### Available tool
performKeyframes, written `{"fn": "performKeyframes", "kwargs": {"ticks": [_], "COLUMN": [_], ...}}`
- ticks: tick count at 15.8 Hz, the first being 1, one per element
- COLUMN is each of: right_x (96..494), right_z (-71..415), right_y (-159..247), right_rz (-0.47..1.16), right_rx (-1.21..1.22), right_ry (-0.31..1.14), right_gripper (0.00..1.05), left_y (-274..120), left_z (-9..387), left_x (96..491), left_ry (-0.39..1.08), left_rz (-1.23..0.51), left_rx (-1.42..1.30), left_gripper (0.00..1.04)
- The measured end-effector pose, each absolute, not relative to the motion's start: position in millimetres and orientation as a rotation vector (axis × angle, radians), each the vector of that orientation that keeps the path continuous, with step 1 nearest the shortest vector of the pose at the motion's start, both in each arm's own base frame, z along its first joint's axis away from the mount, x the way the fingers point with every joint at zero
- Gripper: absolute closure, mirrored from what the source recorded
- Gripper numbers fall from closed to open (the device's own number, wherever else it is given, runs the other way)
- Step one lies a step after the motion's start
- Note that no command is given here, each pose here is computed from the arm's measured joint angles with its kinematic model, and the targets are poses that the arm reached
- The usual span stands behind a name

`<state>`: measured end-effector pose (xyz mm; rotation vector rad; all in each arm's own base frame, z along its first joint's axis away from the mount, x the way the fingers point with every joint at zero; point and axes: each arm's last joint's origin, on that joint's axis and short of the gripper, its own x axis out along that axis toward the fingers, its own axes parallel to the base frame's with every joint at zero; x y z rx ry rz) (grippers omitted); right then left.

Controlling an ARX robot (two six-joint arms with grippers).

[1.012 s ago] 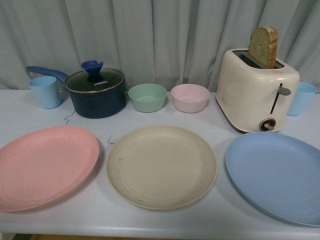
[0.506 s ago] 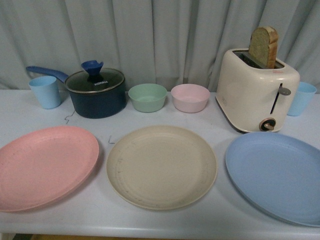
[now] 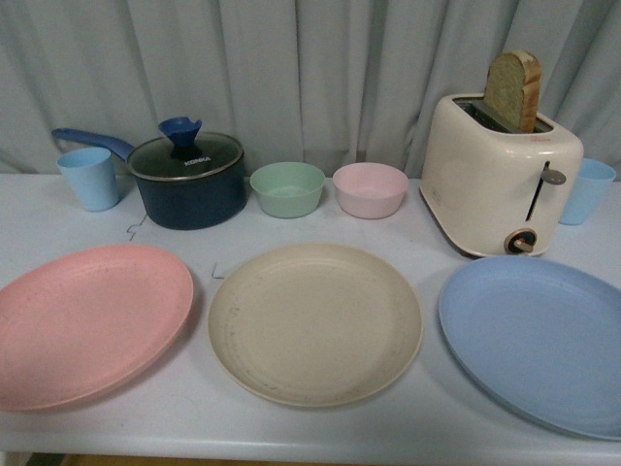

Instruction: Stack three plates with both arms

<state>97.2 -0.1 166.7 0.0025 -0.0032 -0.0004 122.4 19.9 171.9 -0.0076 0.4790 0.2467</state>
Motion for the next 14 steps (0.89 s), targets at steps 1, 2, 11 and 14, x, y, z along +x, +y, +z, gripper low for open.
{"fn": "performKeyframes", "kwargs": {"ticks": [1, 2, 11, 14], "right_x": [97, 97, 97, 97], "right_z": [167, 167, 167, 167], "right_y": [0, 0, 0, 0], "right_rz": [0.0, 0.0, 0.0, 0.0], "right_rx": [0.002, 0.002, 0.002, 0.002], "right_ry": [-0.003, -0.004, -0.004, -0.004], "right_gripper": [0.06, 0.06, 0.06, 0.06], "left_y": [28, 39, 106, 109], "left_z": [171, 172, 115, 97], "left_x": [135, 153, 297, 326], "left_ry": [0.511, 0.552, 0.921, 0.939], "left_rz": [0.231, 0.23, 0.109, 0.053], "left_rx": [-0.017, -0.019, -0.149, -0.175], "left_gripper": [0.07, 0.07, 0.07, 0.07]}}
